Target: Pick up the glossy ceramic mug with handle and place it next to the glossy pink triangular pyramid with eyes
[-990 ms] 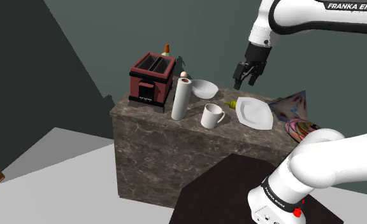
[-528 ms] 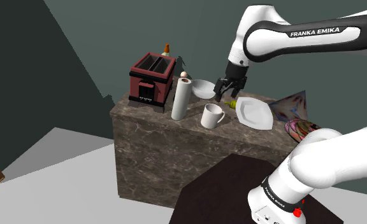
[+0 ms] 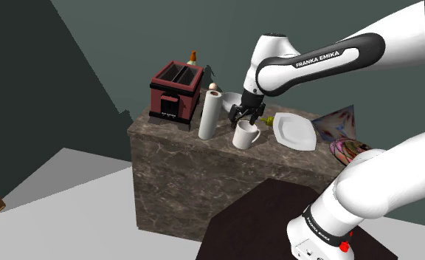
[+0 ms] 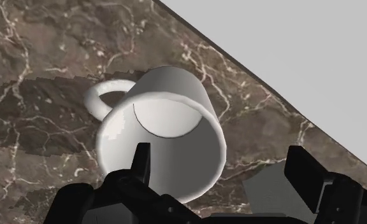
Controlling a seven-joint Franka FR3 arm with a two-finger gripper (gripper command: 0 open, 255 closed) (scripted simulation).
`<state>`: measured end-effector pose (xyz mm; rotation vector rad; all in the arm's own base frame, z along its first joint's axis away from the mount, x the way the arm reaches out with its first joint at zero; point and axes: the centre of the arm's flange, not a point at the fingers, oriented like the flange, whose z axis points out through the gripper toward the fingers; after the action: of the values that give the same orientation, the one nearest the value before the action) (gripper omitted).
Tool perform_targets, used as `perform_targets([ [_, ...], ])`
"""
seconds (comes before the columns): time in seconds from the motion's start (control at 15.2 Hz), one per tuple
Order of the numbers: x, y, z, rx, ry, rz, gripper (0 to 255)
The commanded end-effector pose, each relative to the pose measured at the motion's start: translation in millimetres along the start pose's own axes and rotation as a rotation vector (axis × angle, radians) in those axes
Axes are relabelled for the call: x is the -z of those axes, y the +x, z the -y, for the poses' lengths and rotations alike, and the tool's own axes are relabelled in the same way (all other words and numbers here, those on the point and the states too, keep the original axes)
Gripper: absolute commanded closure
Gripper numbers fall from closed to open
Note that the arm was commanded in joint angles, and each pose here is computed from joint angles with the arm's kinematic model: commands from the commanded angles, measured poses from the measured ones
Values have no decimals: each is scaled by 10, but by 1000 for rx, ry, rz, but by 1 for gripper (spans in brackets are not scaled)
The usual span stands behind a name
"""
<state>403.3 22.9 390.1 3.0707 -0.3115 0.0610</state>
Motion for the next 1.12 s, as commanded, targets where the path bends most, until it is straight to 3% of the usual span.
perform_targets([
  [0.0, -114, 12, 28, -3, 1, -2, 0],
  [0.33, -408, 13, 28, -3, 1, -2, 0],
  [0.86, -408, 12, 28, -3, 1, -2, 0],
  [0.92, -408, 12, 28, -3, 1, -2, 255],
  [1.06, -408, 12, 28, -3, 1, -2, 255],
])
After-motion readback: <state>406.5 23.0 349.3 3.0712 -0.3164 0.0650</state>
